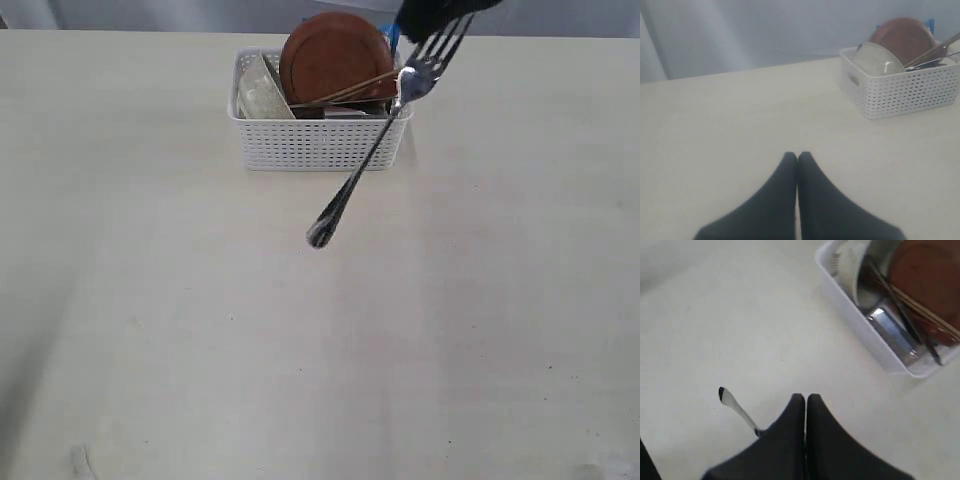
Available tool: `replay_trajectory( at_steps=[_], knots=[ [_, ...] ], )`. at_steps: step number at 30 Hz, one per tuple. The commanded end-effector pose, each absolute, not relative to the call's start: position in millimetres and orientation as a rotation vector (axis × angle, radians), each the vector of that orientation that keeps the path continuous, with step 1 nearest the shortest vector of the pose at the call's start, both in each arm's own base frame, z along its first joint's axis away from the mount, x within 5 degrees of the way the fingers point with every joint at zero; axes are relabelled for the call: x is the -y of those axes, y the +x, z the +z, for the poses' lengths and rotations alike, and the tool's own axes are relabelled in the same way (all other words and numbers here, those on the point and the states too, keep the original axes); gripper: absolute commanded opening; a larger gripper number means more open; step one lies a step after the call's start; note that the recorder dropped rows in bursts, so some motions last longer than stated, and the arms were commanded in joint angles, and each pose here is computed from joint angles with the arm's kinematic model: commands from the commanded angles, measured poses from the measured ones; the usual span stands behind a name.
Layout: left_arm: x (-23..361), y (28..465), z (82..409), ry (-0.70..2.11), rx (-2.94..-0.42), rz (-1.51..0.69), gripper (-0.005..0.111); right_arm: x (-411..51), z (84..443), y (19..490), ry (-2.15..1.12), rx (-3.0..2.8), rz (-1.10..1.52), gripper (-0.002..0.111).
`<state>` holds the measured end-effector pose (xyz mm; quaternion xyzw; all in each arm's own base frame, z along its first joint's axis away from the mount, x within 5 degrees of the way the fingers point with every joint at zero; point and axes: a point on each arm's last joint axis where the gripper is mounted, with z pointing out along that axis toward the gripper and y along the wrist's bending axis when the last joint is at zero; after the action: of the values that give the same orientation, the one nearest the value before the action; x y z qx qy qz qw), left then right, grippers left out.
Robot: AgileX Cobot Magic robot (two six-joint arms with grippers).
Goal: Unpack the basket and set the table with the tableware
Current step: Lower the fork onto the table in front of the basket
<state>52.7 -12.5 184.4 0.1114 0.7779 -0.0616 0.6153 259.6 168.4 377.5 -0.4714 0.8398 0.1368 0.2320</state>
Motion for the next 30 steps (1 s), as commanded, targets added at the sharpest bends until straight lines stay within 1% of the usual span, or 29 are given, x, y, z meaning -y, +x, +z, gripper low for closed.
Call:
replay_trajectory(
  at_steps=[1, 2, 3, 5, 13, 18, 23, 30],
  knots=[
    [12.7, 52.4, 184.0, 0.264, -1.79, -0.144, 0.0, -212.2, 358.2, 246.9, -1.578, -2.212, 0.409, 0.0],
    [12.7, 52.4, 184.0, 0.264, -1.79, -0.144, 0.0, -227.5, 342.1, 247.4, -1.653, -2.225, 0.392, 0.0],
    [12.7, 52.4, 184.0, 0.264, -1.79, -0.144, 0.0, -234.8, 333.0, 248.2, -1.69, -2.235, 0.382, 0.0],
    [12.7, 52.4, 184.0, 0.264, -1.79, -0.144, 0.0, -253.7, 301.4, 252.8, -1.817, -2.26, 0.306, 0.0],
    [12.7, 52.4, 184.0, 0.264, -1.79, -0.144, 0.0, -273.9, 226.3, 272.2, -2.076, -2.294, 0.262, 0.0],
    [12.7, 52.4, 184.0, 0.264, -1.79, -0.144, 0.0, -282.0, 208.4, 285.5, -2.031, -2.24, 0.206, 0.0],
    [12.7, 52.4, 184.0, 0.264, -1.79, -0.144, 0.0, -292.2, 200.5, 299.2, -1.928, -2.145, 0.173, 0.0],
    [12.7, 52.4, 184.0, 0.264, -1.79, -0.144, 0.0, -296.8, 174.5, 308.9, -1.939, -2.129, 0.13, 0.0]
  ],
)
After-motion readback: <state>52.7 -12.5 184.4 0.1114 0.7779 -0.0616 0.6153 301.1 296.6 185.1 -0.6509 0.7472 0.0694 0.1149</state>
